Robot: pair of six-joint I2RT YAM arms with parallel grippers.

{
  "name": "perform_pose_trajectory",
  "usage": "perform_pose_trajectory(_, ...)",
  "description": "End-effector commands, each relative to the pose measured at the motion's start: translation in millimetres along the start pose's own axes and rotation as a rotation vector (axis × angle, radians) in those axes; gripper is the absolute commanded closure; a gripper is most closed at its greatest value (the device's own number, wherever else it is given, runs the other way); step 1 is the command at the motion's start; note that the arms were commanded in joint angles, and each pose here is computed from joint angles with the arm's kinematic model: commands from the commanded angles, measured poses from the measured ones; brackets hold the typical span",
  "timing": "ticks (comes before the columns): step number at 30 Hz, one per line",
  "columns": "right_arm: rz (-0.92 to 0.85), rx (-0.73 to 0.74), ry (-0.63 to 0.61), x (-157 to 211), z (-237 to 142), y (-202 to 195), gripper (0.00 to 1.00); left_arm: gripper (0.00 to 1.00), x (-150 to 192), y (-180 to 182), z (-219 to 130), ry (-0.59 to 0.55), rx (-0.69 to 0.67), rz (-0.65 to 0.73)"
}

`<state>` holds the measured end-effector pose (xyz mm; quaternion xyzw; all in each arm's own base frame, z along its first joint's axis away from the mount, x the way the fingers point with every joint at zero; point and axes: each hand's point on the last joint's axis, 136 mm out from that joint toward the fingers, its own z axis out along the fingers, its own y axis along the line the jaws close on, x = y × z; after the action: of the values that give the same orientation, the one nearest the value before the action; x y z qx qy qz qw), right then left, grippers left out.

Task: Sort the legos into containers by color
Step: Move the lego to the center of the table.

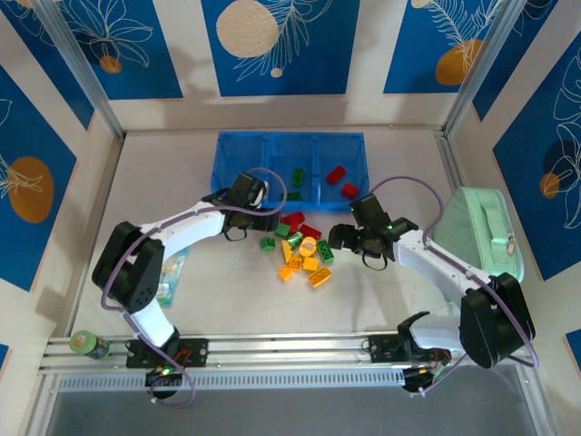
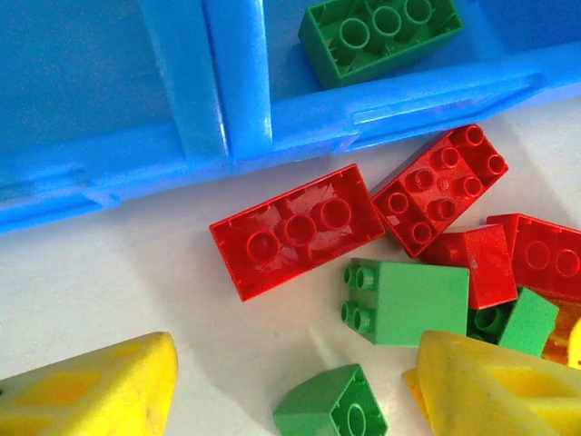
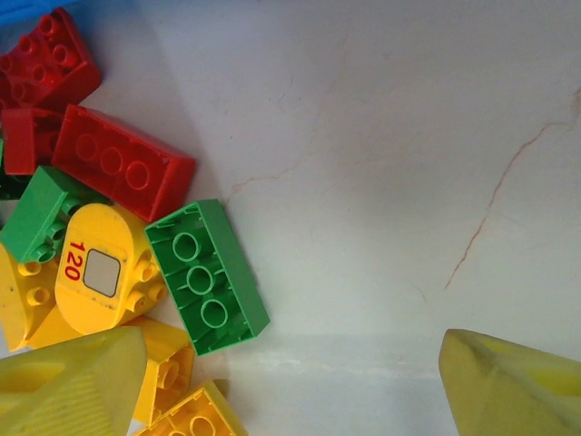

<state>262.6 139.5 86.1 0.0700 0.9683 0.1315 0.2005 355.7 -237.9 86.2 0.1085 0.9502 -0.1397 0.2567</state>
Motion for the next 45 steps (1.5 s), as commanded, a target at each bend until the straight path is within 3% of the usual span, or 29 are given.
perform_pose_trajectory(1, 0.008, -0.016, -0.002, 0, -2, 6, 0.16, 0.32, -11, 1, 9, -0.037, 0.030, -0.055)
perform_pose_trajectory(12, 0.006, 0.001, -0.009, -1, -4, 2, 0.17, 0.40, -5, 15, 39, 0.018, -0.004, -0.104)
perform_pose_trajectory(34, 0.016, 0.011, 0.000, 2, 2, -1, 0.19, 0.50, -22, 20, 46, 0.003, -0.027, -0.117)
perform_pose_trajectory(45, 0.022, 0.011, 0.002, 5, 1, -3, 0.20, 0.56, -3, 26, 54, 0.032, -0.035, -0.136)
